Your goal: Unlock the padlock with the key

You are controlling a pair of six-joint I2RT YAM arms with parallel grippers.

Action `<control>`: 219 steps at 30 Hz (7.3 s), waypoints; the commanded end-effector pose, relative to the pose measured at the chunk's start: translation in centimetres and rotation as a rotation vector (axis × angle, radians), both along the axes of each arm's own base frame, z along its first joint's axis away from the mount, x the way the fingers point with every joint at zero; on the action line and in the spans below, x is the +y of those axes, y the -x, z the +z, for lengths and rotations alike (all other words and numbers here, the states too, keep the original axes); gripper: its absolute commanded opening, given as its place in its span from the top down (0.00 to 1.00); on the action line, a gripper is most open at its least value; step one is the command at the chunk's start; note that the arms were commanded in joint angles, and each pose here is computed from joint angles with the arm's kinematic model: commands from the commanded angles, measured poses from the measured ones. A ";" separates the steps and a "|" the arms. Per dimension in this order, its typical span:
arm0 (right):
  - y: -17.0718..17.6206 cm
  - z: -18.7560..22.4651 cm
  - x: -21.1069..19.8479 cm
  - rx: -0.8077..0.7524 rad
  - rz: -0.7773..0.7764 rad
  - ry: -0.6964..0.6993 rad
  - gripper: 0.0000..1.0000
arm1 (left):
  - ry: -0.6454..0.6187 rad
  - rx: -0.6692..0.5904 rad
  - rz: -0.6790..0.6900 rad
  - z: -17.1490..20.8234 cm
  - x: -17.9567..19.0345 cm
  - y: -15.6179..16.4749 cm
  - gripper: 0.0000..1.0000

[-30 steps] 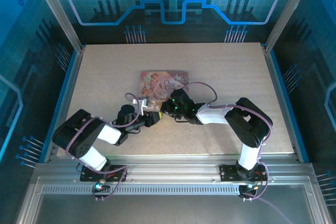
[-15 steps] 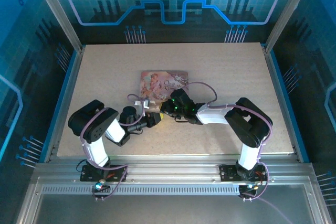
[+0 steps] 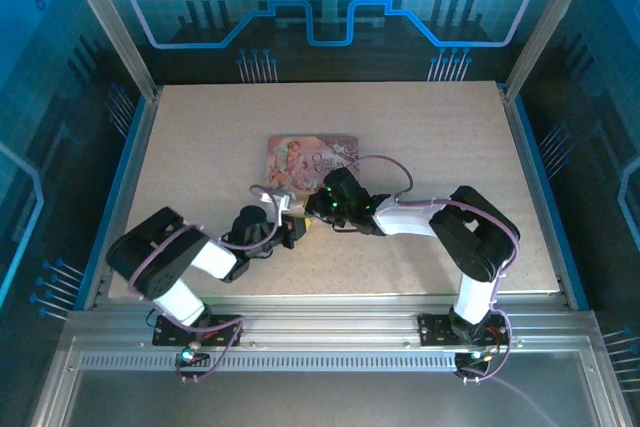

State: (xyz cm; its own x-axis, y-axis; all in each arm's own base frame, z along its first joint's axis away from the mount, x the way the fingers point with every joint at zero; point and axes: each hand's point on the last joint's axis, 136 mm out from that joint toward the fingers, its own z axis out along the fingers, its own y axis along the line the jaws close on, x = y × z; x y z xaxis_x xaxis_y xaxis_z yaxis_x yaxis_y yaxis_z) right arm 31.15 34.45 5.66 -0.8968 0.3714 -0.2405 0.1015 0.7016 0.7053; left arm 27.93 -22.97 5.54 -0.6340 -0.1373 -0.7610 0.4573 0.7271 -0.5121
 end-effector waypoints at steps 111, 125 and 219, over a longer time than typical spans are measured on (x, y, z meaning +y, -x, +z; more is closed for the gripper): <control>4.4 -1.3 -3.3 0.158 -0.220 0.008 1.00 | -0.013 0.114 0.035 5.7 2.5 2.0 0.53; 3.7 0.7 -3.7 0.113 -0.344 0.006 1.00 | -0.057 0.018 -0.010 5.2 2.3 1.3 0.52; 2.2 1.4 -8.6 0.029 -0.700 0.065 1.00 | 0.001 -0.048 0.050 7.3 6.6 3.6 0.45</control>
